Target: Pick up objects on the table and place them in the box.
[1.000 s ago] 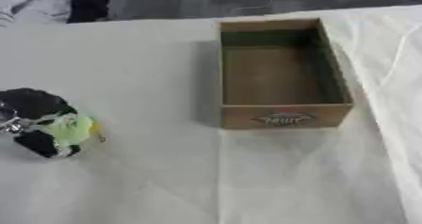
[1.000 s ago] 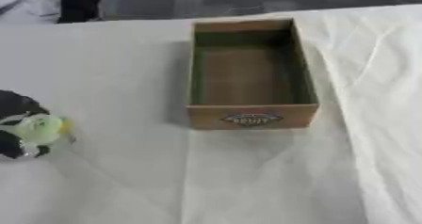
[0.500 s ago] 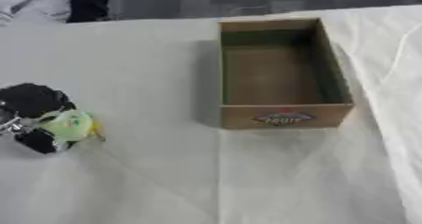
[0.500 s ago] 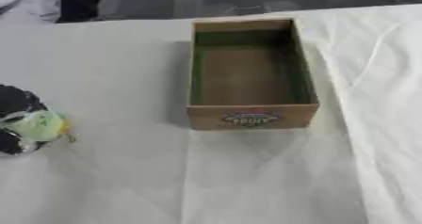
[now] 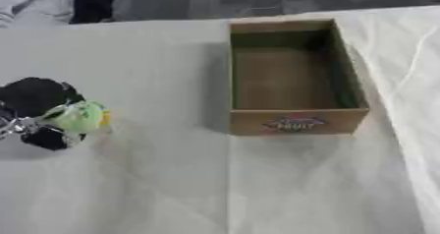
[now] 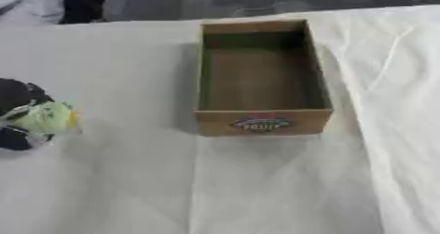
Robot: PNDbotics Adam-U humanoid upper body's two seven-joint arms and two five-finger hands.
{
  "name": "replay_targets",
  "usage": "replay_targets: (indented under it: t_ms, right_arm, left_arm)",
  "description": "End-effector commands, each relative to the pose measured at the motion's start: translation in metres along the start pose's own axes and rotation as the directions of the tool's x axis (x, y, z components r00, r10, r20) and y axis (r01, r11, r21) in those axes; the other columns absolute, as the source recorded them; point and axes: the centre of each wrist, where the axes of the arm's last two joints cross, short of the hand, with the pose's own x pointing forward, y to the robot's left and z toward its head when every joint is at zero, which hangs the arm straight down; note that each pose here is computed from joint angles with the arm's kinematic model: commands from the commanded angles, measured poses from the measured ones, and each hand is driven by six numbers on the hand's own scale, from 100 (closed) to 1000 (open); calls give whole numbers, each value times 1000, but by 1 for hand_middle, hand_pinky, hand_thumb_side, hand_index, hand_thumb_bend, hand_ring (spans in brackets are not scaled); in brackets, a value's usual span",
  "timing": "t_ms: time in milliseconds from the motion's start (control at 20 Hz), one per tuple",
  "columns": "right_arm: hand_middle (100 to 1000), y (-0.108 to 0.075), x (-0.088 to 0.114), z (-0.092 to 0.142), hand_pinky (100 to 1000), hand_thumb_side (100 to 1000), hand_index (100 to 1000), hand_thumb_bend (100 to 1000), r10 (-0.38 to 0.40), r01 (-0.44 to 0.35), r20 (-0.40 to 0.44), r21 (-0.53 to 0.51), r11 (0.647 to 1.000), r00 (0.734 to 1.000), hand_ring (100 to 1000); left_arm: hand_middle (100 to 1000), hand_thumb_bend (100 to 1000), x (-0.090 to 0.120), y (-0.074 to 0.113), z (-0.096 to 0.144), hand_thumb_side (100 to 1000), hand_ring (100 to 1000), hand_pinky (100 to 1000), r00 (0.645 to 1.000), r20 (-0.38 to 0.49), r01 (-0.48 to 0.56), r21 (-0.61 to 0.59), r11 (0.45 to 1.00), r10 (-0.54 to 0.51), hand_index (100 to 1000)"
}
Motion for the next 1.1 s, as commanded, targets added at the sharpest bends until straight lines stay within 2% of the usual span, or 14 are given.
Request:
replay_targets:
  t_ms: [50,250,450,800,1100]
  right_arm:
    - [724,-3,5,-7,814,1000,786,100,-2,2,31,-3,1000,1000,884]
    - [724,-3,6,-7,814,1000,786,100,-2,2,33,-3,1000,999,883]
    - [724,-3,6,-8,814,1000,787,100,-2,2,34,-1,1000,999,883]
    - [724,-3,6,-8,815,1000,787,100,-2,2,38,6,1000,999,883]
    - [725,-2,7,-8,815,1000,787,100,-6,5,40,16,1000,999,883]
  left_arm:
    - [525,100,-14,12,7,528,569,468,999,-37,7,78,997,-5,758]
    - [510,100,-14,16,8,526,546,452,999,-40,-4,137,991,10,751]
    - [504,100,-15,31,9,527,531,440,999,-34,0,201,980,7,743]
    - [498,100,-15,82,14,536,521,437,1000,-18,29,350,936,-24,732]
    - [493,100,-8,122,6,527,512,431,999,25,30,435,900,-45,727]
